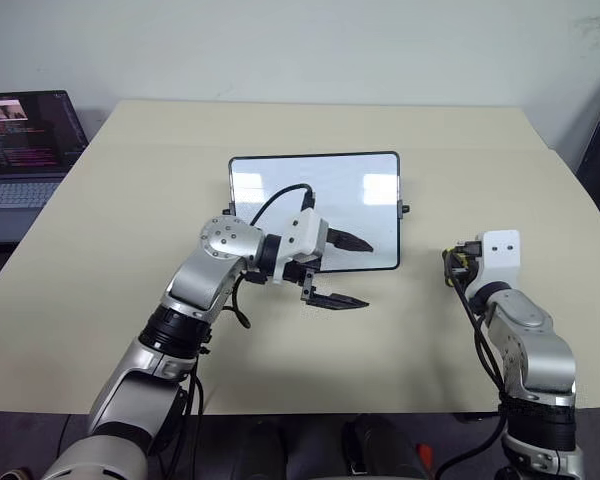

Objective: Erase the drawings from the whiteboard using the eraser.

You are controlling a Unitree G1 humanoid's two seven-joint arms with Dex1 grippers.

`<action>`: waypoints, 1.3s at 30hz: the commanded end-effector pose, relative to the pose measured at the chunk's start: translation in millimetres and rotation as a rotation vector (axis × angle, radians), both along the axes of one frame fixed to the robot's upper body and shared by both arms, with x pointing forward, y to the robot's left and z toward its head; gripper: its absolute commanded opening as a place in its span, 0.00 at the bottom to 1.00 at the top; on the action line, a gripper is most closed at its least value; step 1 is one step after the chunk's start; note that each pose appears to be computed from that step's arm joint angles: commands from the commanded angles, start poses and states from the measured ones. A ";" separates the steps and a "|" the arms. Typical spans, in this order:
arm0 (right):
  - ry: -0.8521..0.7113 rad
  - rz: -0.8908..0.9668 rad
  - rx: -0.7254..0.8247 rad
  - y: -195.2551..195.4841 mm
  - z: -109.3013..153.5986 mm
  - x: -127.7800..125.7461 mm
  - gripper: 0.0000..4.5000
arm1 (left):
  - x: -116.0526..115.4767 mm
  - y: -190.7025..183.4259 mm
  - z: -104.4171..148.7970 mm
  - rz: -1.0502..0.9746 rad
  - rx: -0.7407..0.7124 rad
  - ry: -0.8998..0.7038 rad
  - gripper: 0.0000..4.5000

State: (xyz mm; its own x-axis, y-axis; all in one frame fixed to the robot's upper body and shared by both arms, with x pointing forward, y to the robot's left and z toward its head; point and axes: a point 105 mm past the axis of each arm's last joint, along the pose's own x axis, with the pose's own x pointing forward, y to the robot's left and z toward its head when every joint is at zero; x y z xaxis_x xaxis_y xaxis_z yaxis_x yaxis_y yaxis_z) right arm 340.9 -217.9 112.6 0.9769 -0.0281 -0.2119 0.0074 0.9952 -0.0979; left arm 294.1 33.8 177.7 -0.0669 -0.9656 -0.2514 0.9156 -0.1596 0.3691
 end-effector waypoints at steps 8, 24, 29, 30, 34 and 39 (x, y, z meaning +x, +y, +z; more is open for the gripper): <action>-0.069 -0.003 -0.002 -9.0 13.2 6.3 0.99 | 2.2 1.7 3.9 0.034 -0.012 -0.034 1.00; -0.425 0.230 -0.014 39.2 53.4 -30.8 0.99 | 13.4 88.8 9.7 0.829 -0.420 0.082 1.00; -0.457 0.281 0.065 45.6 29.7 -70.6 0.99 | 5.0 148.4 -6.1 1.274 -0.540 -0.043 1.00; -0.449 0.286 0.096 45.5 23.8 -78.2 0.99 | 1.7 164.3 -10.9 1.378 -0.545 -0.083 1.00; -0.433 0.269 0.134 37.6 8.4 -91.2 0.99 | -8.4 204.5 -24.3 1.650 -0.524 -0.218 1.00; -0.401 0.277 0.134 31.2 -1.6 -98.3 0.99 | -14.9 228.8 -33.6 1.795 -0.498 -0.263 1.00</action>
State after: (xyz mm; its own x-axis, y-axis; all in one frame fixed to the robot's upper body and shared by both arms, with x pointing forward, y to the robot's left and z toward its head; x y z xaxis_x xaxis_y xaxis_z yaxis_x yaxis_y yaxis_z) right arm 244.2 -182.3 99.4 0.9580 0.2460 0.1472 -0.2495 0.9684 0.0054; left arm 281.4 258.3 135.3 0.9740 0.1617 0.1588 -0.1922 0.9605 0.2012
